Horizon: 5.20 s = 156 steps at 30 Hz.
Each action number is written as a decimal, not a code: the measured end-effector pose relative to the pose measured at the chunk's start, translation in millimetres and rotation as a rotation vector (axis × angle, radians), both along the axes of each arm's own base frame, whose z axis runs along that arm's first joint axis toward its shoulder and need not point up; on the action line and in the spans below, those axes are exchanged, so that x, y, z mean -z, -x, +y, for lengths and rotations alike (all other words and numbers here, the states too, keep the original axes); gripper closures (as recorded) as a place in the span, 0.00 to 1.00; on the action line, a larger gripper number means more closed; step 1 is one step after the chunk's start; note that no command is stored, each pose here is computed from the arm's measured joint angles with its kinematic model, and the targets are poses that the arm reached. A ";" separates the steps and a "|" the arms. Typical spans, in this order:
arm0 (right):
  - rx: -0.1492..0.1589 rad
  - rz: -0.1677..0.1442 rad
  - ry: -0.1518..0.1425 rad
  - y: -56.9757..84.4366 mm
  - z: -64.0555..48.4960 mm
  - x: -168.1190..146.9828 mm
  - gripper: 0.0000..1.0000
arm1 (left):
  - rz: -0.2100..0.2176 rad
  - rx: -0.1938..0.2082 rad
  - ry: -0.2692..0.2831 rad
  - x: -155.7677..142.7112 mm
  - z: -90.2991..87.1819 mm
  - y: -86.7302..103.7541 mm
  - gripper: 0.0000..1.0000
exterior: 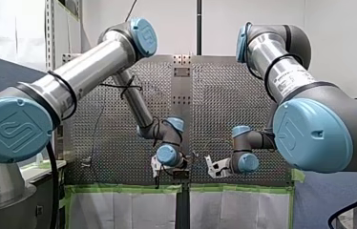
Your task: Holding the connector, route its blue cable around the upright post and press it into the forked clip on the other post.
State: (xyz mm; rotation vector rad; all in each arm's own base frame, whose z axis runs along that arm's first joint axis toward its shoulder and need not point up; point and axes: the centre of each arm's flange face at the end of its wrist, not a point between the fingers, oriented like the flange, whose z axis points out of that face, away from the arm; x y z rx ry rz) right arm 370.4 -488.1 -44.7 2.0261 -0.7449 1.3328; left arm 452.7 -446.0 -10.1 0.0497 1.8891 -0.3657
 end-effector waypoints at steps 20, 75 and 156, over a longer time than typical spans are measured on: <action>-0.003 0.001 0.002 -1.2 0.4 -0.4 1.00 | -0.057 -0.077 -0.032 -2.1 7.0 -23.5 0.00; -0.009 0.002 0.007 -5.9 -0.2 -2.3 1.00 | -0.090 -0.071 -0.149 27.2 14.2 -49.6 0.00; 0.040 0.008 0.005 3.0 -11.5 -4.5 1.00 | -0.134 -0.140 -0.219 24.1 -15.3 -11.6 1.00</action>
